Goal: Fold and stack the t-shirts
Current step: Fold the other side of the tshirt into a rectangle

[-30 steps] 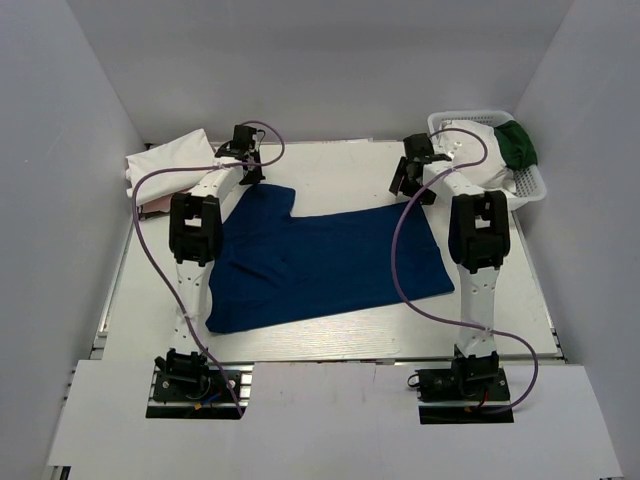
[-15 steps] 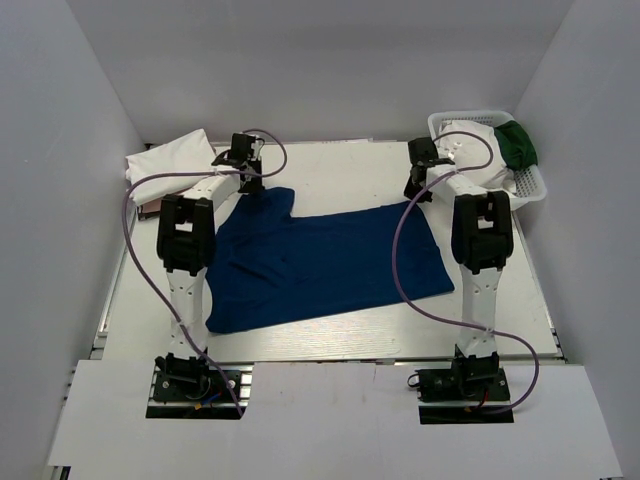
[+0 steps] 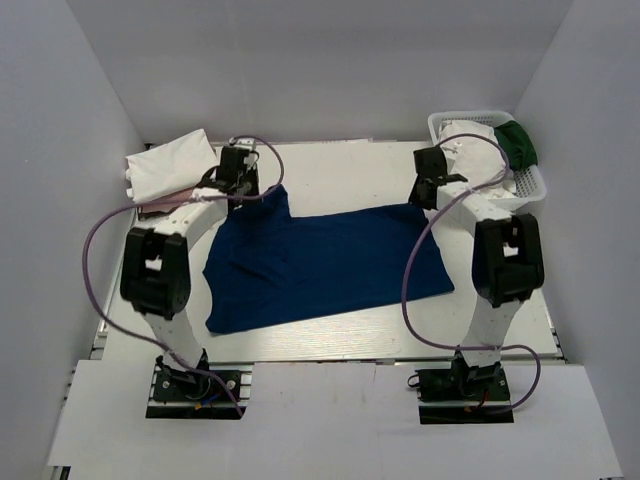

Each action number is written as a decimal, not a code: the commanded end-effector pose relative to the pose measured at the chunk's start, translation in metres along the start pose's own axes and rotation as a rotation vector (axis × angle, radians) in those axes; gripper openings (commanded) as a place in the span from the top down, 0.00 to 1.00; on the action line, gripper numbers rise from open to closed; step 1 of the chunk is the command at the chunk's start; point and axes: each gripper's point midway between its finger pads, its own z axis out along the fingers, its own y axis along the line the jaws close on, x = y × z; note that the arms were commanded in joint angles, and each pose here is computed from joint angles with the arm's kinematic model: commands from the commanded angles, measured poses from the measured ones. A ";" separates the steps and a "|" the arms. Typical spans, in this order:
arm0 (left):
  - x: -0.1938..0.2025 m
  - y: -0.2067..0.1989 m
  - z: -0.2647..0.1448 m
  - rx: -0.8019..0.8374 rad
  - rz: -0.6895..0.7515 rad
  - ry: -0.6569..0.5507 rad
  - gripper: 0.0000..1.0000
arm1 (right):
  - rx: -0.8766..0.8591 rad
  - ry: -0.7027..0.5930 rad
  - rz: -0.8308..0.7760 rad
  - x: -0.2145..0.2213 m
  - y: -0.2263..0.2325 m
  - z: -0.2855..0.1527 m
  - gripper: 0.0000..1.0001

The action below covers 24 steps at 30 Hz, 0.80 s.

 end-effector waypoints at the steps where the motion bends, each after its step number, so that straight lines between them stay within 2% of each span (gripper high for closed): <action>1: -0.017 -0.011 -0.047 0.031 -0.066 -0.102 1.00 | -0.022 -0.134 0.030 -0.028 -0.001 -0.023 1.00; 3: -0.005 -0.012 -0.070 0.044 -0.115 -0.110 1.00 | -0.013 -0.122 0.023 -0.016 -0.007 -0.025 1.00; 4: 0.014 -0.012 -0.074 0.045 -0.124 -0.086 1.00 | -0.023 -0.142 0.029 -0.020 -0.008 -0.033 1.00; 8: 0.041 -0.018 -0.112 0.090 -0.184 -0.093 1.00 | -0.003 -0.205 0.051 -0.027 -0.021 -0.055 1.00; 9: 0.049 -0.019 -0.119 0.101 -0.219 -0.080 1.00 | 0.011 -0.193 0.050 -0.020 -0.028 -0.053 1.00; 10: 0.075 -0.018 -0.122 0.102 -0.225 -0.027 1.00 | 0.008 -0.196 0.052 -0.019 -0.028 -0.054 1.00; 12: 0.084 -0.018 -0.143 0.120 -0.280 -0.046 1.00 | 0.016 -0.209 0.057 -0.018 -0.034 -0.059 1.00; 13: 0.111 -0.013 -0.144 0.108 -0.291 0.011 1.00 | 0.029 -0.204 0.053 -0.015 -0.038 -0.059 1.00; 15: 0.125 -0.014 -0.160 0.139 -0.325 0.012 1.00 | 0.032 -0.215 0.062 -0.014 -0.040 -0.063 1.00; 16: 0.149 -0.017 -0.164 0.157 -0.343 0.071 1.00 | 0.032 -0.212 0.063 -0.013 -0.042 -0.062 1.00; 24: 0.201 -0.015 -0.201 0.193 -0.421 0.190 1.00 | 0.080 -0.194 0.071 0.003 -0.057 -0.057 1.00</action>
